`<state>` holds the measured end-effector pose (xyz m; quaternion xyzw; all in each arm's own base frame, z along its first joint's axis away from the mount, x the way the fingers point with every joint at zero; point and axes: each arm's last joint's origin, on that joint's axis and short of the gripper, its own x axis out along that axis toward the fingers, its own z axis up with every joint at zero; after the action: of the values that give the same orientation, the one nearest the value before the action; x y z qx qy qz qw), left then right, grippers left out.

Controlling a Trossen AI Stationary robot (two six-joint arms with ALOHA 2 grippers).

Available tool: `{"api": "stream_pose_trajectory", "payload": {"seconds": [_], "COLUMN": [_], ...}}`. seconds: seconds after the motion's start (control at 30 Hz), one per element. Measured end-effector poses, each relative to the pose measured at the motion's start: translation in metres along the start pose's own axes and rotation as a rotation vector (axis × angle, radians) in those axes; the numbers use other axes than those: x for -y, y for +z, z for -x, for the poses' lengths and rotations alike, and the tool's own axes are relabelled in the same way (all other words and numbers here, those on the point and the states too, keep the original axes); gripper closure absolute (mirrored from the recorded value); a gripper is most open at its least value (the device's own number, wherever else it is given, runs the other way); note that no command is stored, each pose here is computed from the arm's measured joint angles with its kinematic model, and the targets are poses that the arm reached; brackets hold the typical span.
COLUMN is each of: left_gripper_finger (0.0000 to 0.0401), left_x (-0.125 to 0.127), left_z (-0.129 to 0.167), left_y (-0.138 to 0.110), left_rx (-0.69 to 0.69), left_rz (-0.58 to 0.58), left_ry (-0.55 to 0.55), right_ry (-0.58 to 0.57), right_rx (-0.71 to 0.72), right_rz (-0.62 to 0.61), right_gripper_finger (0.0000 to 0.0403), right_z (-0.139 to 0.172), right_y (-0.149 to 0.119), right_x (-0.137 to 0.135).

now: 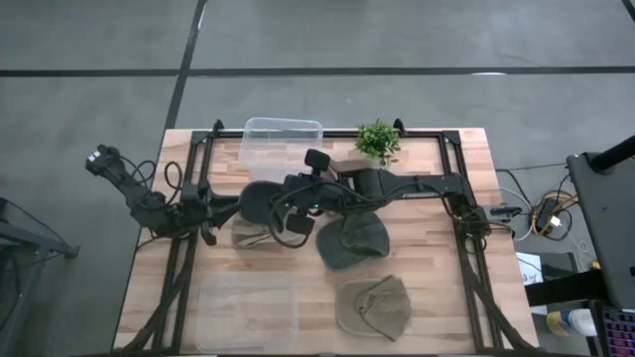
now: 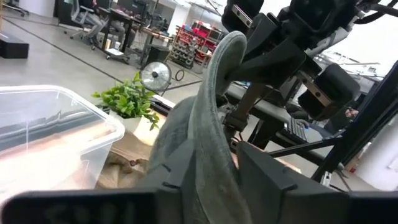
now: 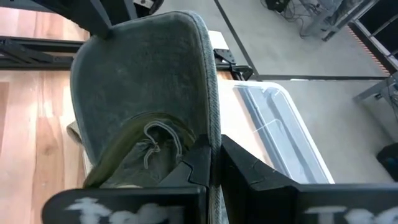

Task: Pick & Place hat
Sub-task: Put the right gray cap in the top transparent bin

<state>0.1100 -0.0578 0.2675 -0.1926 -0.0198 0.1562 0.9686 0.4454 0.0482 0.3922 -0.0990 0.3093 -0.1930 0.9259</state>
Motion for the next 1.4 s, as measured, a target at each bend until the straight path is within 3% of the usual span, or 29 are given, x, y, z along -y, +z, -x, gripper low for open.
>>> {"api": "stream_pose_trajectory", "payload": {"seconds": [0.17,0.47,0.6,0.83,1.07,1.4], "left_gripper_finger": [0.0387,0.0397,0.0399,0.0400,0.0400,0.0400], "left_x": [0.000,-0.001,-0.004,-0.015,-0.031,-0.052], "left_z": [0.000,0.000,0.001,0.007,0.018,0.032], "left_y": [-0.001,-0.002,-0.003,0.001,0.017,0.038], "left_rx": [-0.010,-0.019,-0.016,0.022,0.101,0.231], "left_rz": [0.005,-0.028,-0.040,-0.059,0.039,0.216], "left_ry": [-0.016,-0.007,0.023,0.119,0.165,0.194], "right_ry": [0.001,-0.001,-0.010,-0.223,-0.387,-0.365], "right_rx": [0.015,0.008,0.005,-0.103,-0.177,-0.215], "right_rz": [0.024,0.032,0.041,0.164,0.273,0.275], "right_gripper_finger": [0.0390,0.0387,0.0362,0.0298,0.0257,0.0248], "right_z": [0.001,0.001,0.001,0.003,0.012,0.032], "right_y": [0.002,0.001,0.000,-0.011,-0.021,-0.034], "right_x": [-0.001,-0.001,-0.001,0.004,0.002,-0.022]}}
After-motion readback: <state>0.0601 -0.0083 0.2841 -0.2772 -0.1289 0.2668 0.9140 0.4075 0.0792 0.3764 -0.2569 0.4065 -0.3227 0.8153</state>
